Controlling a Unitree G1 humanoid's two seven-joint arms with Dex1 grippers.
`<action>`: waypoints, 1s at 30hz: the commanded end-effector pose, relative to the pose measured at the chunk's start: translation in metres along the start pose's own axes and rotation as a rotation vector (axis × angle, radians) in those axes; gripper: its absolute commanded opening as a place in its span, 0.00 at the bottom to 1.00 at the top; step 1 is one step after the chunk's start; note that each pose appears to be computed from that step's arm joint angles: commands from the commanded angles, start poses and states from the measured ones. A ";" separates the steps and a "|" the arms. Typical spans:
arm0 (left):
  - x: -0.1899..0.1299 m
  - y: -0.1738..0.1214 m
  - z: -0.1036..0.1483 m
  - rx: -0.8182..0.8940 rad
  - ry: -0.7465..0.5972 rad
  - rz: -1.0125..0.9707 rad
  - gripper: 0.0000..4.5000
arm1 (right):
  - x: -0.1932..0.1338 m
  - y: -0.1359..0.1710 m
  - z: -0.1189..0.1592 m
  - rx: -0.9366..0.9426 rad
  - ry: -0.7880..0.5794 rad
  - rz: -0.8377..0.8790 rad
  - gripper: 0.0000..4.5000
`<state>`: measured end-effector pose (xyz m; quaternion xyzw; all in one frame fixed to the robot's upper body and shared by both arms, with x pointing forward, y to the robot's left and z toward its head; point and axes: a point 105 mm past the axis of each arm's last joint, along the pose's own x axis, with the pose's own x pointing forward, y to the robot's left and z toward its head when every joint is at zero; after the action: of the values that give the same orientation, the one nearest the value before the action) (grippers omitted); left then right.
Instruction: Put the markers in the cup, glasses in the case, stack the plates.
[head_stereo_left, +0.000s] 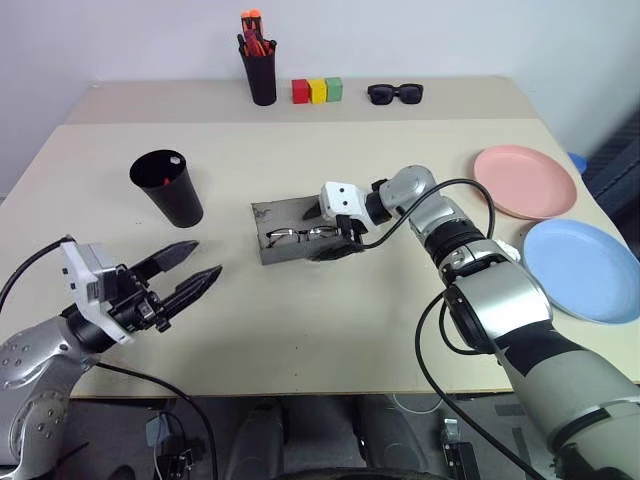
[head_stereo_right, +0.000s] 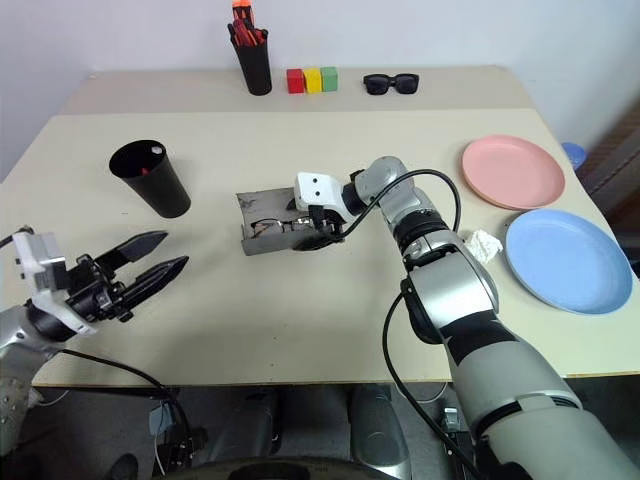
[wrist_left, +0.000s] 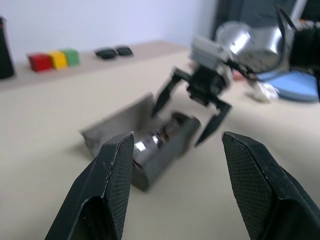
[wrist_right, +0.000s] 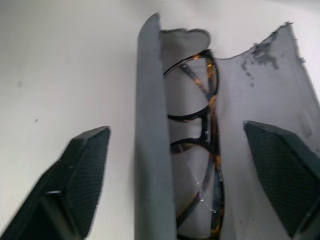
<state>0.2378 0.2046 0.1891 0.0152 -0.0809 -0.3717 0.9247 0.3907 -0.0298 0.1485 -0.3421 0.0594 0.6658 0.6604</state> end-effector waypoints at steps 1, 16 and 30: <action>0.010 0.007 0.008 0.015 -0.028 0.046 0.64 | -0.029 -0.026 0.030 -0.009 -0.098 -0.104 0.98; 0.072 0.056 0.018 0.192 -0.006 0.063 0.64 | -0.110 0.013 0.017 0.198 -0.264 -0.504 0.98; 0.145 0.102 0.018 0.513 0.236 0.123 0.64 | -0.104 0.065 0.012 0.390 -0.303 -0.689 0.98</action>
<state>0.4027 0.1804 0.2241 0.2395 -0.0516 -0.2976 0.9227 0.3201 -0.1200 0.1707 -0.1082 0.0024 0.4281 0.8973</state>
